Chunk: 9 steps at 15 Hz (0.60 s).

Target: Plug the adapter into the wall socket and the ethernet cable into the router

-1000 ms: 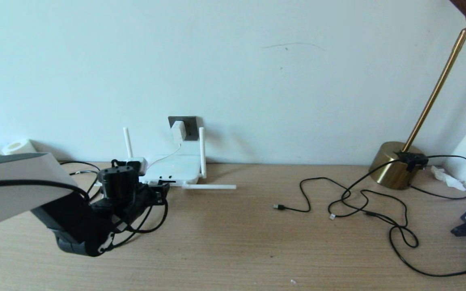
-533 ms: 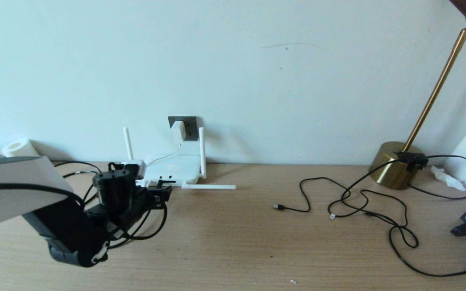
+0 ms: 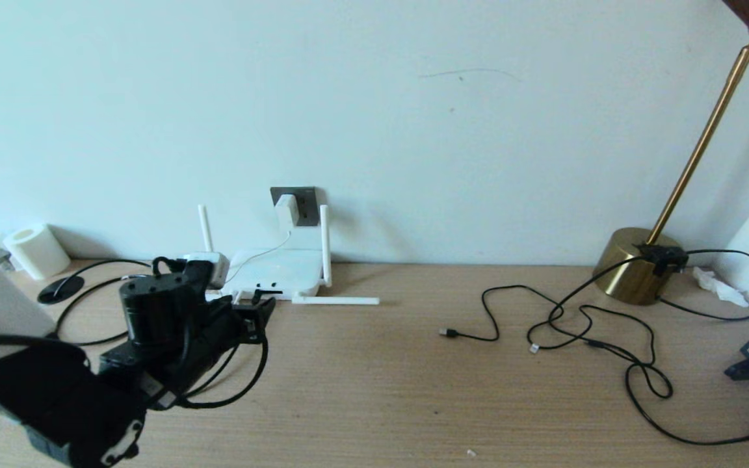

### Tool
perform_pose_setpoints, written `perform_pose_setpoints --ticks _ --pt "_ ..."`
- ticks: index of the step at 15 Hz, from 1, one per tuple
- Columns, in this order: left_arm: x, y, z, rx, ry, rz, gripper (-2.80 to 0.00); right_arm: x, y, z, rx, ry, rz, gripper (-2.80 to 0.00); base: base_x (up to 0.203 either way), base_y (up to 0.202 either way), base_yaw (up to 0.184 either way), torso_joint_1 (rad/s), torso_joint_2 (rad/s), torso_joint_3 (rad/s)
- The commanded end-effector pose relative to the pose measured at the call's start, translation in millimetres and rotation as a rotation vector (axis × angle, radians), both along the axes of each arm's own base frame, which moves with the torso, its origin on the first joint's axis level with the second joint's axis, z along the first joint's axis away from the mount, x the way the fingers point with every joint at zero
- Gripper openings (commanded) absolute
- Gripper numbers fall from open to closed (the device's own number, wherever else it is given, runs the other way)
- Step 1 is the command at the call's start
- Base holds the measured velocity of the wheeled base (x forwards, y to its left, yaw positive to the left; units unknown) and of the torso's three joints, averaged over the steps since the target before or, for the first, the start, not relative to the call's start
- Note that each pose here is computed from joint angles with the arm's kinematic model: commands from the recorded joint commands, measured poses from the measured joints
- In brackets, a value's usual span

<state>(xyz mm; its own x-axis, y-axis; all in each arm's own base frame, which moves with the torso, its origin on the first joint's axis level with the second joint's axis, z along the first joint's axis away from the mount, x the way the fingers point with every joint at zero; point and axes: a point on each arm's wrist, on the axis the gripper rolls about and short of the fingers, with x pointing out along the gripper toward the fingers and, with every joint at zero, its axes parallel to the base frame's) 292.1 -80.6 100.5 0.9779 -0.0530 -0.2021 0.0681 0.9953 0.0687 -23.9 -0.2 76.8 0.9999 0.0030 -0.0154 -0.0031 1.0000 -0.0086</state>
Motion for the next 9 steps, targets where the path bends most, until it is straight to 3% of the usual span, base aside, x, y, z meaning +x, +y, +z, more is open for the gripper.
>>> perform_pose_setpoints --ticks 1,6,8,9 --pt "-15.7 2.0 27.2 -0.022 -0.086 -0.001 -2.8 0.0 0.0 0.3 -0.001 0.001 0.0 -2.8 0.0 0.0 0.0 0.0 0.0 0.0" --pt "-96.1 24.0 113.3 -0.028 -0.317 0.002 -2.8 0.0 0.0 0.5 0.002 0.0 0.002 -2.8 0.0 0.0 0.0 0.0 0.0 0.0" --pt "-147.1 39.8 131.6 -0.025 -0.35 0.021 -2.8 0.0 0.0 0.5 0.002 0.0 0.002 -2.8 0.0 0.0 0.0 0.0 0.0 0.0" --pt "-172.5 48.0 128.8 -0.019 -0.341 0.026 -2.8 0.0 0.0 0.5 0.002 0.0 0.002 -2.8 0.0 0.0 0.0 0.0 0.0 0.0"
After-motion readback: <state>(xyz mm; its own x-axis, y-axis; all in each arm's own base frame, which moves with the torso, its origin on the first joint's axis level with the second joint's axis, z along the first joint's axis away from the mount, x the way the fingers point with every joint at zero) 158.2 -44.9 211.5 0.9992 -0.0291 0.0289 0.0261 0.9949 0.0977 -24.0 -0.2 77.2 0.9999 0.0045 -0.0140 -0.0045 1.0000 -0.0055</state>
